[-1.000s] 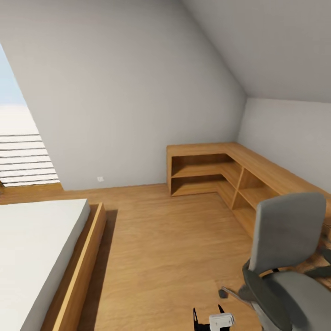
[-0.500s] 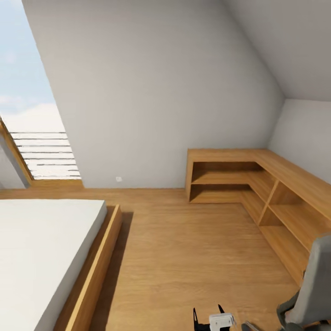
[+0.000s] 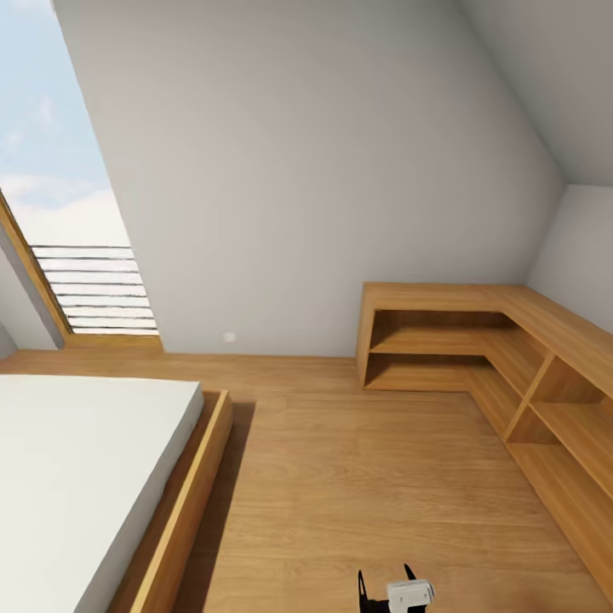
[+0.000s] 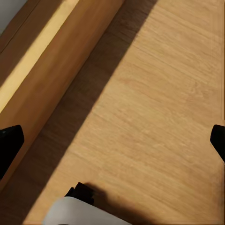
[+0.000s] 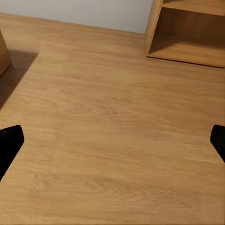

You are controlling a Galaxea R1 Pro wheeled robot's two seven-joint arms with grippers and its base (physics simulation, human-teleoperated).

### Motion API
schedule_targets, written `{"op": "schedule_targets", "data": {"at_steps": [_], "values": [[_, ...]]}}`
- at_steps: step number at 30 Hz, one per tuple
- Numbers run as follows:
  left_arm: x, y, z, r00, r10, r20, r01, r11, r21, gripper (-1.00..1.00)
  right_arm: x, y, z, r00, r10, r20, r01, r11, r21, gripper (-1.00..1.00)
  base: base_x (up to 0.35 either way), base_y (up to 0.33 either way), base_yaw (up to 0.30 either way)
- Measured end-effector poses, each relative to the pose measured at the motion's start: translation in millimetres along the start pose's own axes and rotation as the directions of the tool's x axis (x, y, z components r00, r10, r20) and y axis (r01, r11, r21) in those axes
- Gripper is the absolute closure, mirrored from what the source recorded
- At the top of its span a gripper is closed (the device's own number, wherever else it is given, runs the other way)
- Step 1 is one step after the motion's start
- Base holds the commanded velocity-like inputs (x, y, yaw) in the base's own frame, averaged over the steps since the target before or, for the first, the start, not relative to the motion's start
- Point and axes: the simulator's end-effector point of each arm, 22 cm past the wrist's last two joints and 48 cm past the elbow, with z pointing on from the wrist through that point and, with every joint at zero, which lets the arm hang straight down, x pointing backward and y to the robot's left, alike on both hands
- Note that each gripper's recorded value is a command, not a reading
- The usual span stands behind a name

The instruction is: In the bedroom, organize the workspace by keeping the computer under the desk, ensuring the monitor is on the desk, placing the keyboard on the desk next to the monitor, placing the mouse on the desk next to the keyboard, moving the folder from the swivel chair onto the desk next to the mouse, stacking the notebook on top of the folder with the pen on top of the notebook, and positioning the swivel chair next to the desk.

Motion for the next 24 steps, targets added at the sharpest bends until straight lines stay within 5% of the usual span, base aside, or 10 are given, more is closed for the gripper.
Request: {"op": "schedule_targets", "data": {"at_steps": [24], "values": [[0.0,0.0,0.0,1.0,0.0,0.0,0.0,1.0,0.0,-1.0,0.5,0.3,-0.2,1.0,-0.005,0.0,0.005,1.0,-0.006,-1.0,0.335,0.0,0.0]]}}
